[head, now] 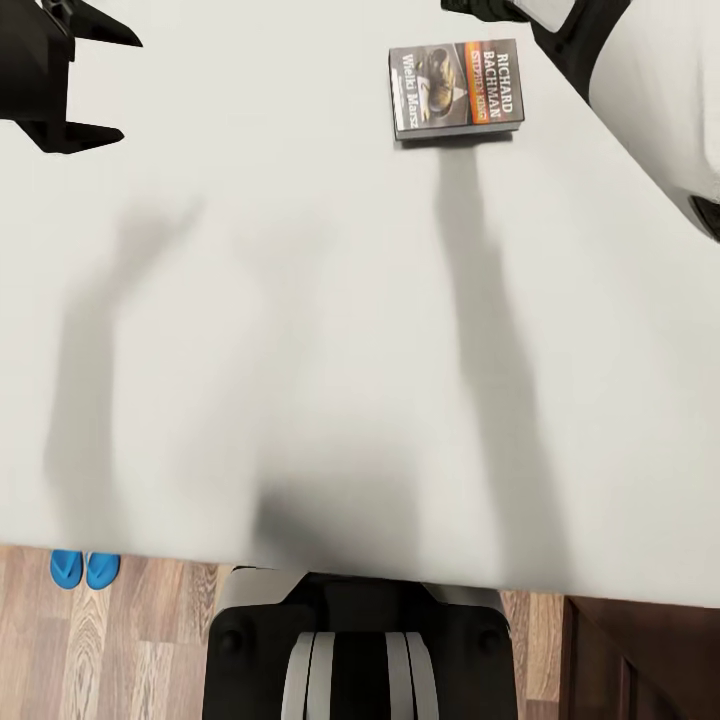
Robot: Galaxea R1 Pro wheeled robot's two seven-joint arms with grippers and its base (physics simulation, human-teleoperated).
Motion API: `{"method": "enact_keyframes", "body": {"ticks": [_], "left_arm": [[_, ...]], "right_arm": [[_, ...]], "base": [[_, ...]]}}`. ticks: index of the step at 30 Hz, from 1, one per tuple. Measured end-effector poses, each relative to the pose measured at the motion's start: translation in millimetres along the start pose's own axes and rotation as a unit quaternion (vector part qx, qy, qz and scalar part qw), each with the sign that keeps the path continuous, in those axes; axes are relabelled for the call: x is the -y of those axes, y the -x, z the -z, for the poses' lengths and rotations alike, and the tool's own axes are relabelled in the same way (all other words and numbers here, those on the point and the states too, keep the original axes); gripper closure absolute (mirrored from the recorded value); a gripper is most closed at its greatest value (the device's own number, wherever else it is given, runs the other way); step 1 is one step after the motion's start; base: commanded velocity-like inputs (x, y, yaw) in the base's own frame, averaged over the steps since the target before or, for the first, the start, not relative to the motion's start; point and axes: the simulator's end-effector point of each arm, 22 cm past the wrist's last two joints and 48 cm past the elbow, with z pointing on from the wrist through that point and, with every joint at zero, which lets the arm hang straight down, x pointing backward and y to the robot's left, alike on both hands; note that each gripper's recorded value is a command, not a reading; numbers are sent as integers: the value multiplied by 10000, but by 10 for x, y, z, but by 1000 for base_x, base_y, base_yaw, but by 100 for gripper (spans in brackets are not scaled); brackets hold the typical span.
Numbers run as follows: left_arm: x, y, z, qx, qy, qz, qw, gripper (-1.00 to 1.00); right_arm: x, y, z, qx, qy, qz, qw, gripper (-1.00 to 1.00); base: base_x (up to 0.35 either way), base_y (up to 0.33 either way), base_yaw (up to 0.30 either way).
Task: In the bedroom, move the book from the bed onto either nightstand, and place the two sandals side by side next to the bed.
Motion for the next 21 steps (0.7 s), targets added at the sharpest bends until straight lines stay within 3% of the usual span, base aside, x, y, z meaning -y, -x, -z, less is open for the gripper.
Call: {"method": "enact_keyframes", "body": {"ticks": [10, 21], "left_arm": [[-4, 2, -1, 1, 5, -2, 10000, -100], [-1, -2, -4, -4, 0, -3, 10000, -100]], "right_arm": [[23, -116, -35, 7, -12, -19, 10000, -100], [45, -404, -73, -266, -24, -10, 9996, -100]], "base": [[33, 0, 0], [2, 0, 0]]}}
